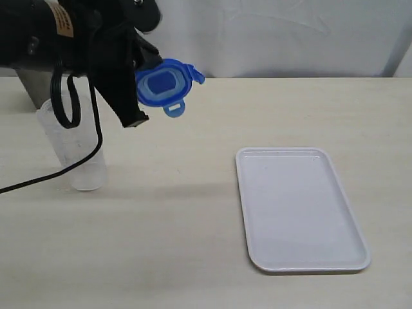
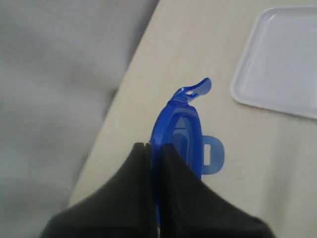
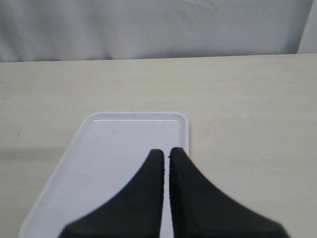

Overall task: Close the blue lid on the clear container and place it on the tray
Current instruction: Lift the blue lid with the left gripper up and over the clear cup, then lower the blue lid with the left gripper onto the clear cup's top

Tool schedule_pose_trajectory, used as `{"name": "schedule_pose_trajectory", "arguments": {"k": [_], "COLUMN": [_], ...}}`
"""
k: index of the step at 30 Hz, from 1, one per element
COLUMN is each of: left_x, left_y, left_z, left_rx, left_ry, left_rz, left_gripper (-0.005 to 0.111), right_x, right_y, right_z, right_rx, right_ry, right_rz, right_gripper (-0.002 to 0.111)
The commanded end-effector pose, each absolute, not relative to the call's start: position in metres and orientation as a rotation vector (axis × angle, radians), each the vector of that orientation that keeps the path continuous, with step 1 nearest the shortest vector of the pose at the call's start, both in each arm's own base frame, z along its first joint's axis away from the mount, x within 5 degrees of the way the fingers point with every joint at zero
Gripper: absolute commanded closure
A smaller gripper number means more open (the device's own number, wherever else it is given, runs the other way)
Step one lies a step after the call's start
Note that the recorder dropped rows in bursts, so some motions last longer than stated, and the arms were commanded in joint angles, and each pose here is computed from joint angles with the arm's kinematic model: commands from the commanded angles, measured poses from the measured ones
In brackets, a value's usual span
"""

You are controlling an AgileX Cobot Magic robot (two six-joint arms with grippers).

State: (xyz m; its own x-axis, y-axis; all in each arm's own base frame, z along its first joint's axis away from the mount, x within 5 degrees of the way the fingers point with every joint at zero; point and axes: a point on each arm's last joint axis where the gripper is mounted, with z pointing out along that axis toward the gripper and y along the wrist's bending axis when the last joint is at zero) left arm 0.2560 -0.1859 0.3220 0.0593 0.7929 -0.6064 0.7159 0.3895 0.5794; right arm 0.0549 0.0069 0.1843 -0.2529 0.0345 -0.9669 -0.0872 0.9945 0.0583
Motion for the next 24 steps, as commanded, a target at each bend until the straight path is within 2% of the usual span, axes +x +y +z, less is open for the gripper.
{"name": "schedule_pose_trajectory", "arguments": {"k": [1,4,10,15,18,24], "left_x": [0.265,0.275,0.306,0.320,0.323,0.322], "left_y": [-0.183,-0.170,-0.120,-0.096,-0.087,-0.088], "left_z": [0.339,0.343,0.347,0.335,0.327,0.323], "left_rx": [1.413,1.407,1.281,1.415,1.511,1.489], "left_ry": [1.419,1.368,1.399,1.408,1.430,1.504], "left_rz": [0.315,0.406,0.542,0.743,0.851,0.829], "left_gripper": [0.107,0.107,0.107,0.107,0.107,0.107], "right_x": [0.055,0.055,0.055,0.055,0.055,0.055], "right_y": [0.007,0.007,0.007,0.007,0.007,0.007], "right_z": [0.183,0.183,0.183,0.183,0.183,0.183], "right_rx": [-0.041,-0.041,-0.041,-0.041,-0.041,-0.041], "right_ry": [1.823,1.823,1.823,1.823,1.823,1.823], "right_rz": [0.118,0.118,0.118,0.118,0.118,0.118], "right_gripper": [0.104,0.104,0.104,0.104,0.104,0.104]}}
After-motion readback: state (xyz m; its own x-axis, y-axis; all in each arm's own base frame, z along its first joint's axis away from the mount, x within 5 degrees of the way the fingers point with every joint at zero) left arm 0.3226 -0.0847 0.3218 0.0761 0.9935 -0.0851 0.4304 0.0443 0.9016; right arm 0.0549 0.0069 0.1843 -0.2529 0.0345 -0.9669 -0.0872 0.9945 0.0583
